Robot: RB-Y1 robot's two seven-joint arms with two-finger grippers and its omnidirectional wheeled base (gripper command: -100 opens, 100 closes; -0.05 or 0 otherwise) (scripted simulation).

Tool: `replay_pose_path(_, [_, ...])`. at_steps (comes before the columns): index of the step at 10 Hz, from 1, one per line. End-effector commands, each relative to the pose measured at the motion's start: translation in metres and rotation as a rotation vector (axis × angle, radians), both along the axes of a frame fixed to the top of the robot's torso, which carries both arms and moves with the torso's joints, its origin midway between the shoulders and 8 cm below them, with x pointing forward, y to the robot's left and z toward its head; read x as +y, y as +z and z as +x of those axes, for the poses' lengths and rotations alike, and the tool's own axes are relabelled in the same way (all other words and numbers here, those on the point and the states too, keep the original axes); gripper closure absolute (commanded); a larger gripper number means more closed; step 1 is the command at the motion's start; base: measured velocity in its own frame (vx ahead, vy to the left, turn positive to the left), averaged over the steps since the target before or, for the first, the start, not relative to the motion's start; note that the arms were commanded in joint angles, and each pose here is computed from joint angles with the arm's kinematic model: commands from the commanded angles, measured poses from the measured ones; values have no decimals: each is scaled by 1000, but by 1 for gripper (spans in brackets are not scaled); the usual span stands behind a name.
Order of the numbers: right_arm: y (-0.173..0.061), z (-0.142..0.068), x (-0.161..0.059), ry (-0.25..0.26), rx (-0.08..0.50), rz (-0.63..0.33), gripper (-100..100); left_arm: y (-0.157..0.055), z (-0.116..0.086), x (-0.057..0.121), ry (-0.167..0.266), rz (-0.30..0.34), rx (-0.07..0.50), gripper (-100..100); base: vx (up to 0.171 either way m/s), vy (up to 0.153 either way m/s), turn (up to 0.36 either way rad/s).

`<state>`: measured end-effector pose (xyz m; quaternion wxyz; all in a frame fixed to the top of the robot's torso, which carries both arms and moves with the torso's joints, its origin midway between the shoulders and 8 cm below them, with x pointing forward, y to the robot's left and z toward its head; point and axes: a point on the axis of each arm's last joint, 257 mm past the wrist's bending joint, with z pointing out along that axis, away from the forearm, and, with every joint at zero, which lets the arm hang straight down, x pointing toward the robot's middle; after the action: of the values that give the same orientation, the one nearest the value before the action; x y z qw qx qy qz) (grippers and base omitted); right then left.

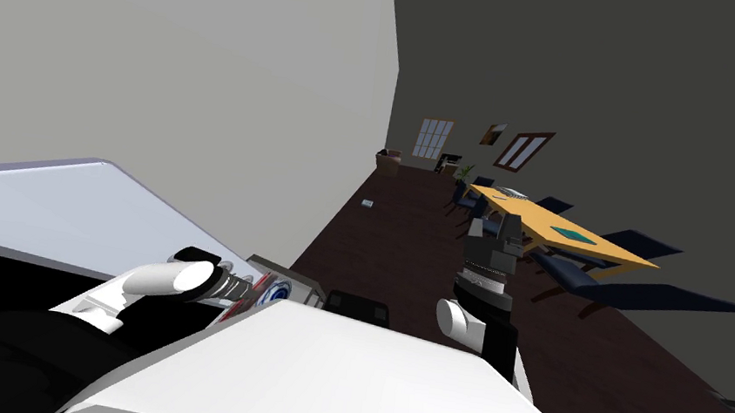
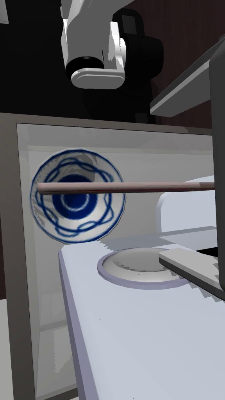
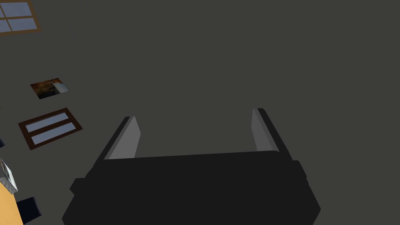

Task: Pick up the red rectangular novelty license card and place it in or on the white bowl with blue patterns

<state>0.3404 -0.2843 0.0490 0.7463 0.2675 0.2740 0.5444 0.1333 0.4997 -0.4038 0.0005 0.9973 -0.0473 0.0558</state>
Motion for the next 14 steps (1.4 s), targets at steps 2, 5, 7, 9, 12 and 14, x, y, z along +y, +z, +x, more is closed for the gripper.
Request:
replay_pose_path(2, [0, 0, 0, 0, 0, 0, 0, 18, 7, -2, -1, 0, -7, -100, -19, 4, 34])
replay_pose_path(5, [0, 0, 0, 0, 0, 0, 0, 35, 13, -6, -6, 1, -12, -100, -24, 4, 22])
replay_pose_path(7, [0, 0, 0, 0, 0, 0, 0, 47, 17, -10, -11, 1, -13, -100, -23, -1, 25])
replay_pose_path(9, [0, 0, 0, 0, 0, 0, 0, 58, 20, -13, -16, 2, -14, -100, -21, 15, 22])
replay_pose_path(12, [0, 0, 0, 0, 0, 0, 0, 51, 16, -16, -14, -10, -6, 0, -3, 0, 1])
replay_pose_path(14, [0, 0, 0, 0, 0, 0, 0, 51, 16, -16, -14, -10, -6, 0, 0, 0, 0])
